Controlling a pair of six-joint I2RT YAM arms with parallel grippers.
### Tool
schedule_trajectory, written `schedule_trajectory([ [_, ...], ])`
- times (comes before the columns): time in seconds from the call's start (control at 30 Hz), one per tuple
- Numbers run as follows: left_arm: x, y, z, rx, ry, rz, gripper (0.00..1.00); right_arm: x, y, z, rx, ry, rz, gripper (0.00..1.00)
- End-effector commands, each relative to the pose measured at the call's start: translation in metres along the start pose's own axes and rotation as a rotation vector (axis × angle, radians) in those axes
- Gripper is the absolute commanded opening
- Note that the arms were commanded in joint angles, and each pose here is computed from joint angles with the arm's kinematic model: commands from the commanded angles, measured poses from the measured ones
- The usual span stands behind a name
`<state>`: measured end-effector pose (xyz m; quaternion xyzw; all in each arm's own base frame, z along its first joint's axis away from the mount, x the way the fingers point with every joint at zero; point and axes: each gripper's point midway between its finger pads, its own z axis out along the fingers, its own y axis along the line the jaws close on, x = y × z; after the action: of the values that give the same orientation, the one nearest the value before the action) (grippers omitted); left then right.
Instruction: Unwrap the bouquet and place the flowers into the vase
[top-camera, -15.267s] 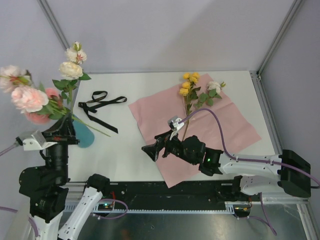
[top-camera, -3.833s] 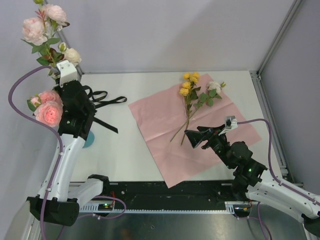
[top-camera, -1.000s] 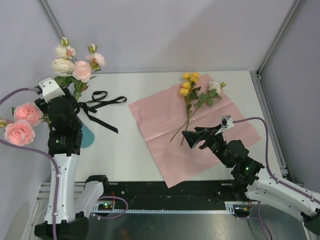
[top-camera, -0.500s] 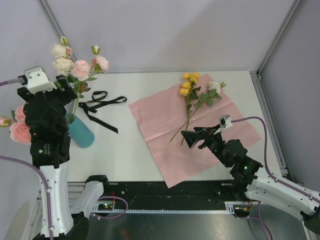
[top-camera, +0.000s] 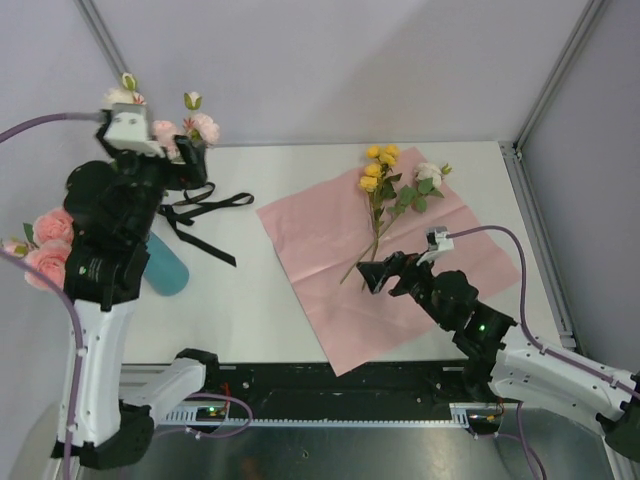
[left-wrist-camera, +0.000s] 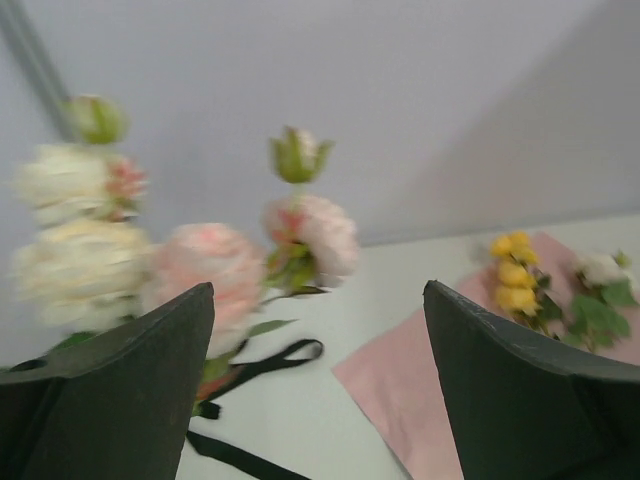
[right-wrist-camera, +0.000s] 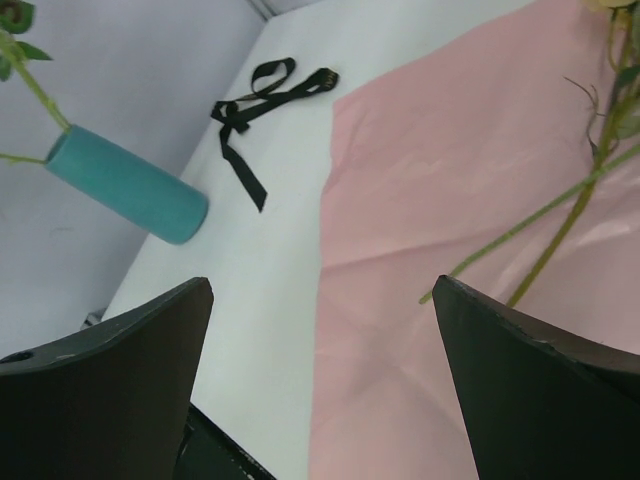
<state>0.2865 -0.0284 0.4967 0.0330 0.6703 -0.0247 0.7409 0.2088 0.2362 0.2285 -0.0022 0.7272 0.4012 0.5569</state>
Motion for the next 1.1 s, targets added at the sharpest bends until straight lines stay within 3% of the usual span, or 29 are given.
schedule_trajectory([
  [0.0,0.014,-0.034,0.009,0.104,0.057,0.096,0.90,-0.024,-0.005,0.007,0.112,-0.029,0.023,0.99],
  [0.23,0.060,-0.104,0.002,0.330,0.169,0.108,0.89,-0.029,-0.034,0.031,0.229,0.034,-0.028,0.97],
  [0.4,0.116,-0.156,-0.026,0.548,0.292,0.061,0.90,-0.022,-0.066,0.057,0.306,0.110,-0.033,0.84],
  [0.53,0.165,-0.177,-0.052,0.666,0.403,0.036,0.97,-0.012,-0.096,0.074,0.388,0.148,-0.022,0.68],
  [0.67,0.209,-0.172,-0.069,0.671,0.486,0.052,0.99,-0.008,-0.125,0.090,0.443,0.157,0.023,0.53],
  [0.83,0.234,-0.165,-0.073,0.626,0.504,0.025,1.00,-0.010,-0.165,0.111,0.508,0.125,0.127,0.53],
  [1.07,0.236,-0.161,-0.067,0.569,0.503,0.008,1.00,-0.006,-0.212,0.142,0.487,0.076,0.298,0.56],
])
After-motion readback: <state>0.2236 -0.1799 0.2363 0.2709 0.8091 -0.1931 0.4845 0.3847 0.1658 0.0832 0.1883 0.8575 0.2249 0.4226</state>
